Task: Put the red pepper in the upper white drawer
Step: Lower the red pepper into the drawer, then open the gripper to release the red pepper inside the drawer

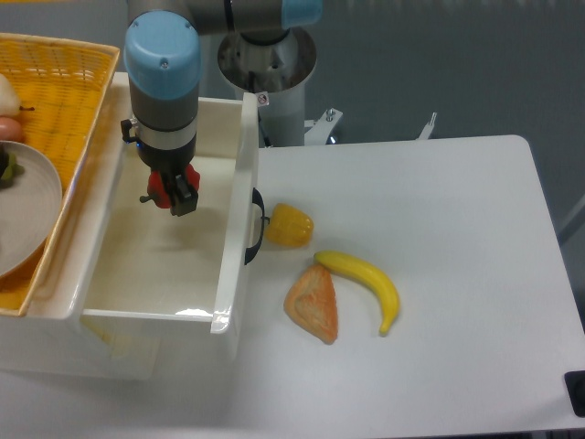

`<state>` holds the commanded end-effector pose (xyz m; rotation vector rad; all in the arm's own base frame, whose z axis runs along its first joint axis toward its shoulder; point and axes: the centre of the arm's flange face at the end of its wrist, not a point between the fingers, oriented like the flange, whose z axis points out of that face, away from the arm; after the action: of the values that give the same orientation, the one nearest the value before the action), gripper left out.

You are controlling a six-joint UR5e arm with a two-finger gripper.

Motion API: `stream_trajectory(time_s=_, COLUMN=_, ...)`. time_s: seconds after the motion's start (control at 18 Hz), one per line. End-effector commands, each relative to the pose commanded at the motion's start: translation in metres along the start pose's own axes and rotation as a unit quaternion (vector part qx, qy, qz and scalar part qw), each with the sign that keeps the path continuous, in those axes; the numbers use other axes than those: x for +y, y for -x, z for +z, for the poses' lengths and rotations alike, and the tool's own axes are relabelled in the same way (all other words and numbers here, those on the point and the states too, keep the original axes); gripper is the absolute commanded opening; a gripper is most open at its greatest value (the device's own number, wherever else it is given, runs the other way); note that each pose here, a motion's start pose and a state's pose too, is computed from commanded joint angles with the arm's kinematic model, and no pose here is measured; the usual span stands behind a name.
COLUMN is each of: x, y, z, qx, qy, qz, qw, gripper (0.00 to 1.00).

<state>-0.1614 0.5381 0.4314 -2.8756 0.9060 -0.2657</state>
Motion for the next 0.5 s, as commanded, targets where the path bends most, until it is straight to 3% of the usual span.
stream_trajectory(time_s=0.5, x=-0.0031, y=0.0013, z=0.0051, qx=0.005, qy=0.002, qz=0.018, qw=0.9998, gripper=0.62)
